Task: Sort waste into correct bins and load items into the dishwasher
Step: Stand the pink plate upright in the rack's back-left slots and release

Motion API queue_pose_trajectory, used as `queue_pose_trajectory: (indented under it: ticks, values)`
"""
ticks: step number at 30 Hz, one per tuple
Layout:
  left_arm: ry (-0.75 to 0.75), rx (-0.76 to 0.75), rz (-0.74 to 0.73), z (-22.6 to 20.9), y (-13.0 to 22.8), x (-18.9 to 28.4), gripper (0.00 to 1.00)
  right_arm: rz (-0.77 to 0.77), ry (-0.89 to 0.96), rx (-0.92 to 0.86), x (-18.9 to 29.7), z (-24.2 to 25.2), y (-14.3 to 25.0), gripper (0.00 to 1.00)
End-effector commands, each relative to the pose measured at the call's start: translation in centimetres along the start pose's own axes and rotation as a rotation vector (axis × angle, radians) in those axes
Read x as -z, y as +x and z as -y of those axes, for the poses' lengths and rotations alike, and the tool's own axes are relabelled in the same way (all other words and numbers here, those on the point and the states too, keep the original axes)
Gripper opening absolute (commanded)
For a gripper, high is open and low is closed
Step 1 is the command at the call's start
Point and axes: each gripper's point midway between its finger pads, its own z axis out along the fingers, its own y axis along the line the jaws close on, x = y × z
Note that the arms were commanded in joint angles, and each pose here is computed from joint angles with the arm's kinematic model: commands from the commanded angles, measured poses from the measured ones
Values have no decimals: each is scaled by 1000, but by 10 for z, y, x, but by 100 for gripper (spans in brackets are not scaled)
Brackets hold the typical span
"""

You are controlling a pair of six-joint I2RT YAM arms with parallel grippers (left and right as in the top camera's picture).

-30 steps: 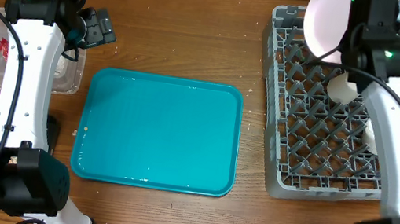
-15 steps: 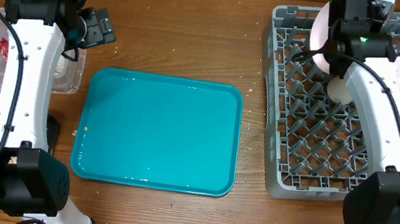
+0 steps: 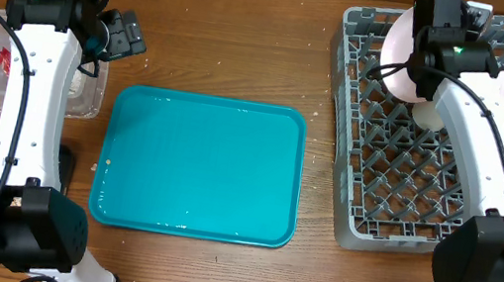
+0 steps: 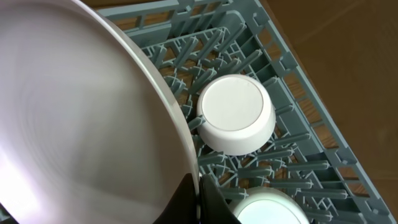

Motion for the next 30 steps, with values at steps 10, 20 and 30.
queue_pose_trajectory:
  ticks: [10,20,30]
  values:
    - [15,-24,10,5,-1,5,100,-3,-16,0,11,-5,2,4]
    - [15,-24,10,5,-2,5,100,10,-72,58,37,-34,9,100]
    - [15,-24,10,5,-2,5,100,-52,-262,-145,103,-20,-11,100]
